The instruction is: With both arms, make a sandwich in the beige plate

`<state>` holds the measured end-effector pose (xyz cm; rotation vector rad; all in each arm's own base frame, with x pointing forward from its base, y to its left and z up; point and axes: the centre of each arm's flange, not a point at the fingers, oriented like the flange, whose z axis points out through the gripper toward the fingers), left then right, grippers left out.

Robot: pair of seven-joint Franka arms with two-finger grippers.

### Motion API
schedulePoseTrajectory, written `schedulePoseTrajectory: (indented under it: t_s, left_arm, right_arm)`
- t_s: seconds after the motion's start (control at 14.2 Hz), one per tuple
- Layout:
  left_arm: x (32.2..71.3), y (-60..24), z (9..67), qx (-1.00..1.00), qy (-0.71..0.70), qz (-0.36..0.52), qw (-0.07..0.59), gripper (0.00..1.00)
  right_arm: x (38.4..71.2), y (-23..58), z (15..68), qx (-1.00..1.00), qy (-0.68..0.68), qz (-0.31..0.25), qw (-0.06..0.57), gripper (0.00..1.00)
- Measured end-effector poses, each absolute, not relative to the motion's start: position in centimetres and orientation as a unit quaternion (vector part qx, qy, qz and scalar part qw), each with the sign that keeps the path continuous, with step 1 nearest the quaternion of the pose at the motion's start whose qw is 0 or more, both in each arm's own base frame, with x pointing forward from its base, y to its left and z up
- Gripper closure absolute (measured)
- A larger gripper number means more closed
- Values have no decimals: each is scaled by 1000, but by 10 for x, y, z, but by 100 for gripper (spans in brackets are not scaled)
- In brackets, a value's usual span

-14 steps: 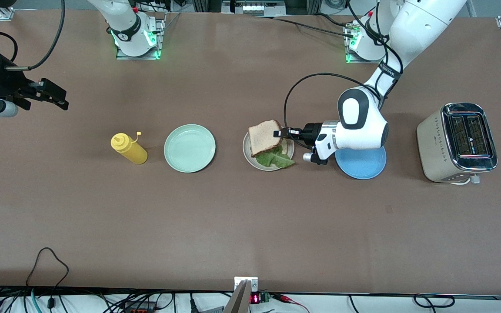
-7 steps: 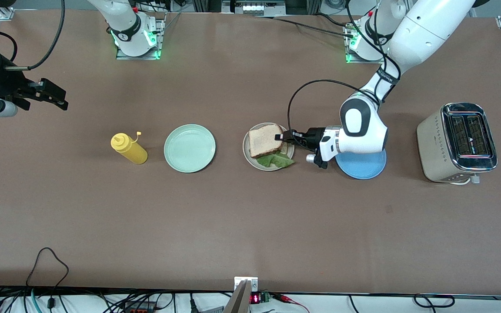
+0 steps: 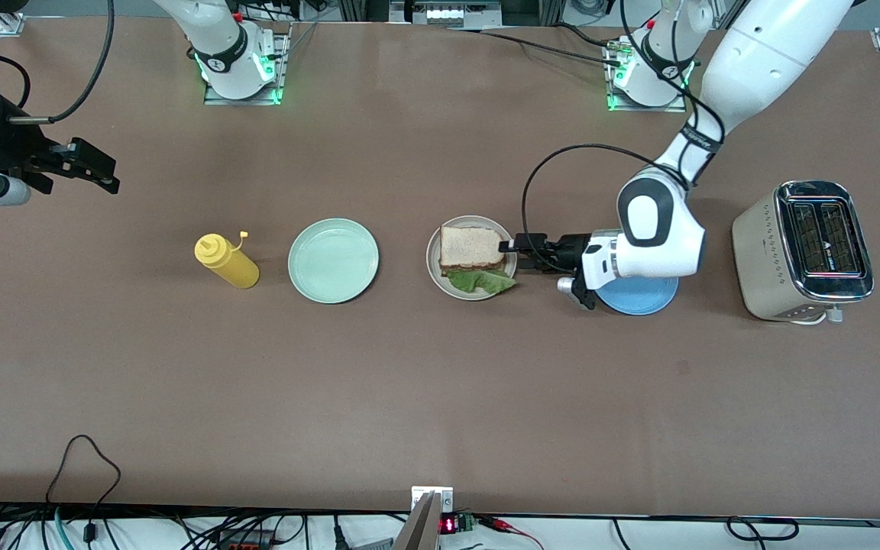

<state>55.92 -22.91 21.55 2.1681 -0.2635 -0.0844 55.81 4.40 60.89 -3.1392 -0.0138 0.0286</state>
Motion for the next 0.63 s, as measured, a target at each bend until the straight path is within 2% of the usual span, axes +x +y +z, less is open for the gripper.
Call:
schedulePoseTrajectory:
  t_s: [0.28, 0.63]
  left_arm:
    - [571, -196, 251, 895, -193, -25, 402, 0]
    - [576, -152, 285, 899, -296, -66, 317, 0]
  right_arm:
    - [558, 44, 609, -1000, -4, 9, 1, 0]
    - [558, 44, 609, -1000, -4, 9, 1, 0]
